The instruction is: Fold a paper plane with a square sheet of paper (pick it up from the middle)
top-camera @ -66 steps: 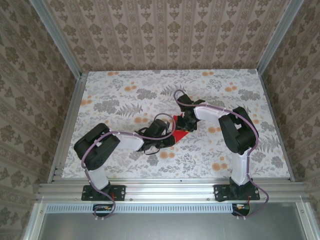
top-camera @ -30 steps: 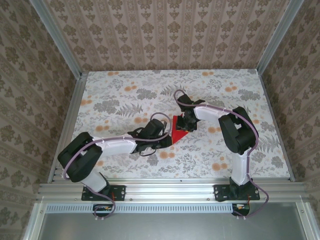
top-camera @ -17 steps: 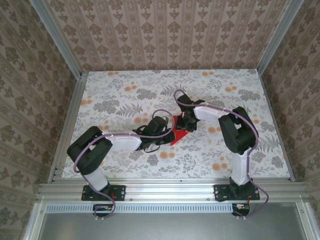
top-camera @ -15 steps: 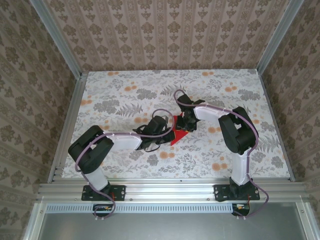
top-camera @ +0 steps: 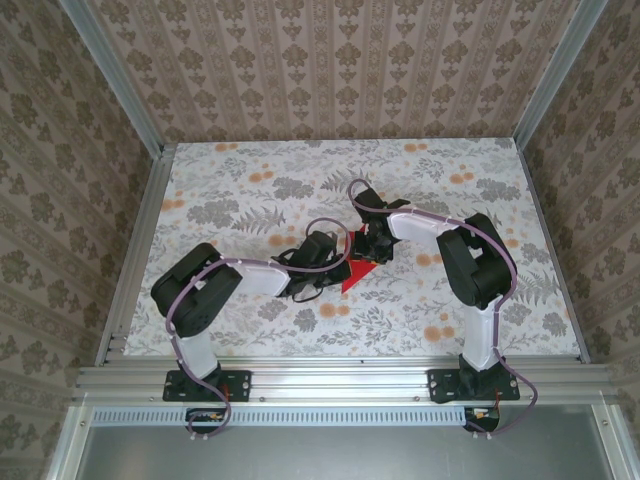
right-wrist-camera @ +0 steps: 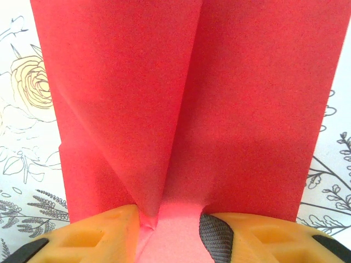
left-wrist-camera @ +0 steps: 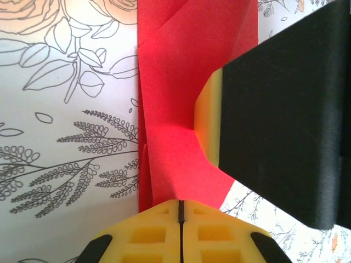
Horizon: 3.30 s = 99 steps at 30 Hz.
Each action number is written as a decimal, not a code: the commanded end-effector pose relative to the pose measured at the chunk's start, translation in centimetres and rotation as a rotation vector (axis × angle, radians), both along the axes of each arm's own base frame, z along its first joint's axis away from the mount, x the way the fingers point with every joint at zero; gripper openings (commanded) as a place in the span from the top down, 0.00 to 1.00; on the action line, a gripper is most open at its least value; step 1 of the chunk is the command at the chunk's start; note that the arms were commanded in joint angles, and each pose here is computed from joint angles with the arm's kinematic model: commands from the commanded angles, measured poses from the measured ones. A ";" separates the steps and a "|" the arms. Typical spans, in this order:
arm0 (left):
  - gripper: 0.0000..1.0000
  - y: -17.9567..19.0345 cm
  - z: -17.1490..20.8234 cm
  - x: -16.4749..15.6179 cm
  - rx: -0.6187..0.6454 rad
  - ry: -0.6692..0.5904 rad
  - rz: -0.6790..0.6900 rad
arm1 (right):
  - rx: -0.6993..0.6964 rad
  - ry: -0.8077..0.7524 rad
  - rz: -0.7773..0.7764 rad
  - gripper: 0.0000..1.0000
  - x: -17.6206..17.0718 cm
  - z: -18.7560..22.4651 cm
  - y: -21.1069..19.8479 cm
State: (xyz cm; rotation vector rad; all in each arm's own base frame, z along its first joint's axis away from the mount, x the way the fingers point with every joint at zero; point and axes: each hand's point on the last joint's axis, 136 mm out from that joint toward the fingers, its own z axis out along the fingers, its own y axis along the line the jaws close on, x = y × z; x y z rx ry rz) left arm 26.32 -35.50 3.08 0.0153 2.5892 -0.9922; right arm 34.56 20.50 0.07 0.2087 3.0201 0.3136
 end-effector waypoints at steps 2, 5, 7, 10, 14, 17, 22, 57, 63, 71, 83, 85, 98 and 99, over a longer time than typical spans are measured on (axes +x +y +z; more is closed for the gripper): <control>0.93 0.2 -0.6 0.6 0.031 0.012 0.025 | -0.299 0.241 -0.034 0.55 -5.9 -9.4 -6.8; 0.93 0.4 -1.1 0.6 0.050 0.024 0.026 | -0.288 0.237 -0.038 0.55 -5.8 -9.2 -6.6; 0.95 0.5 -1.4 0.4 0.061 0.035 0.025 | -0.272 0.232 -0.039 0.55 -5.6 -9.0 -6.4; 0.96 0.4 -1.7 0.0 0.059 0.055 0.014 | -0.251 0.213 -0.042 0.55 -5.1 -8.2 -6.1; 0.97 0.7 -2.1 -0.2 0.079 0.071 0.016 | -0.217 0.191 -0.048 0.54 -4.4 -7.1 -5.6; 0.98 1.0 -2.6 -0.4 0.103 0.088 0.020 | -0.169 0.168 -0.049 0.54 -3.7 -6.0 -4.8; 1.00 1.5 -3.6 -1.3 0.143 0.136 0.003 | 0.041 0.066 -0.034 0.54 -1.2 -0.9 -1.9; 1.00 2.1 -5.4 -2.9 0.213 0.188 -0.044 | 0.402 -0.047 -0.039 0.95 0.0 -0.4 0.7; 1.00 2.1 -5.5 -3.1 0.217 0.192 -0.054 | 0.443 -0.082 -0.014 0.94 1.2 1.1 1.6; 1.00 2.1 -5.5 -3.1 0.218 0.191 -0.061 | 0.432 -0.096 -0.009 0.94 3.1 0.8 1.8; 1.00 2.0 -5.0 -3.2 0.212 0.187 -0.064 | 0.373 -0.125 -0.046 0.94 5.0 0.1 -0.2; 1.00 1.8 -4.1 -3.0 0.192 0.170 -0.063 | 0.385 -0.115 -0.049 0.94 4.6 0.0 0.0; 0.88 1.1 5.7 -0.5 -0.068 -0.031 0.004 | 0.341 -0.039 -0.238 0.94 -1.5 -1.4 0.0; 0.88 1.2 5.7 -0.5 -0.075 -0.032 0.008 | 0.335 -0.043 -0.253 0.94 -1.8 -1.3 0.1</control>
